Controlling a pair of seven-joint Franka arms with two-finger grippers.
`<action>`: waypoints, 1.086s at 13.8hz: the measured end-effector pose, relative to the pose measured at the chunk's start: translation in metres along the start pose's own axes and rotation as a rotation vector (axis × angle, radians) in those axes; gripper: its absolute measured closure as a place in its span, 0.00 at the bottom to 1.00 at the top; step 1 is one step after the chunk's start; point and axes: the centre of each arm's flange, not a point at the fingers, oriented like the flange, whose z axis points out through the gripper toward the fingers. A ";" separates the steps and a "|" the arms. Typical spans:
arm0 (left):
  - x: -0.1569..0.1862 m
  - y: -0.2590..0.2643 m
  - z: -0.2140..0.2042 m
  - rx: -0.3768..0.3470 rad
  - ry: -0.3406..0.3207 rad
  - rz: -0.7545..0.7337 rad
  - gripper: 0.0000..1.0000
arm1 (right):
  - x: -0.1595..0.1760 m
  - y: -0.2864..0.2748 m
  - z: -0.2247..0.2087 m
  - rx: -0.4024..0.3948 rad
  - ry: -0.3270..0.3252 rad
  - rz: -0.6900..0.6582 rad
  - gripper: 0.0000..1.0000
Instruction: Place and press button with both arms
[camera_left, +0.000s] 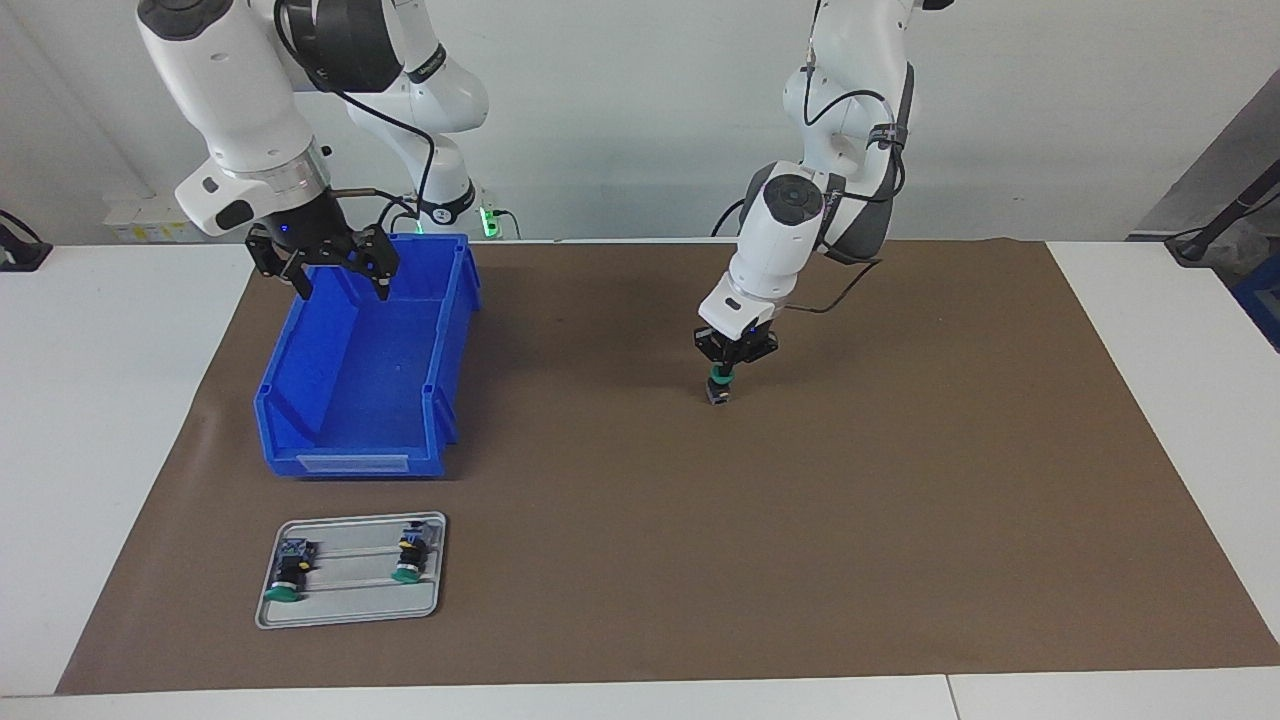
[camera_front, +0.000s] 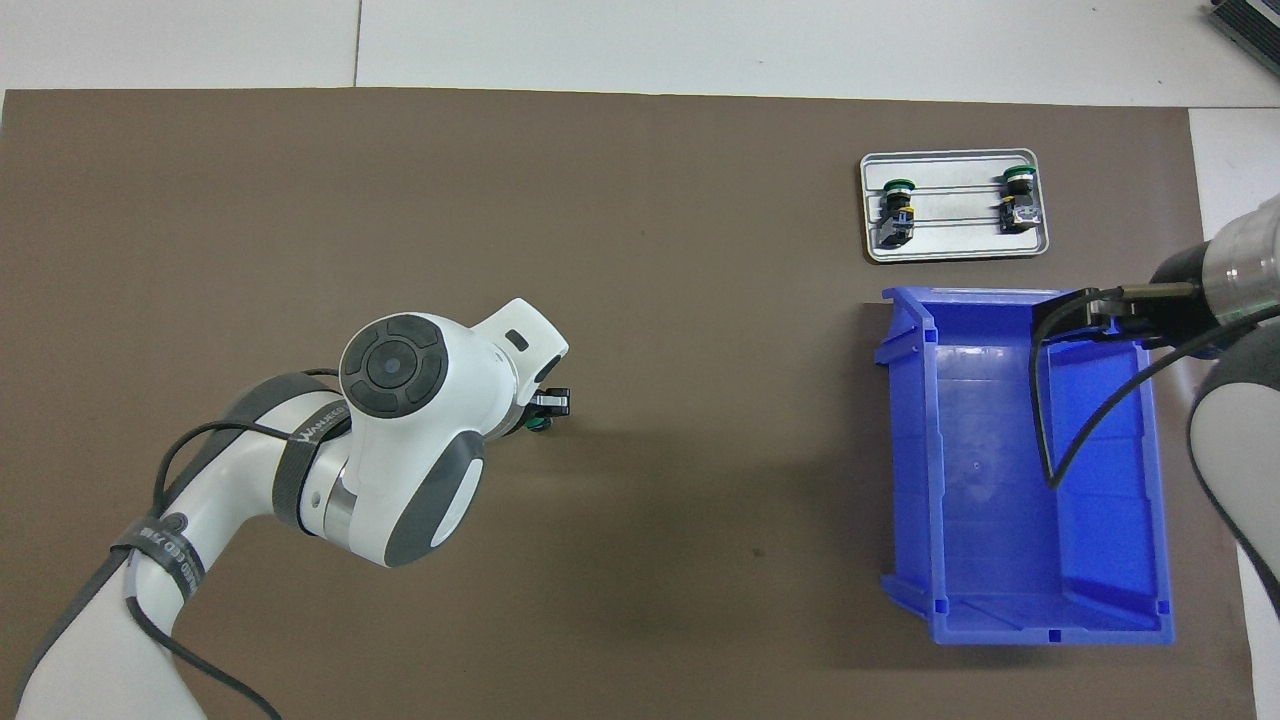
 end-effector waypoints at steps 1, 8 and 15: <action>-0.001 0.000 0.002 -0.004 0.010 0.000 0.99 | 0.000 0.000 0.000 0.000 0.000 0.000 0.00; 0.000 -0.002 -0.004 -0.002 0.009 -0.003 0.99 | -0.001 0.000 0.000 -0.001 -0.008 -0.001 0.00; 0.057 -0.050 -0.117 0.024 -0.051 -0.049 0.99 | -0.003 -0.019 -0.001 0.000 -0.005 -0.033 0.03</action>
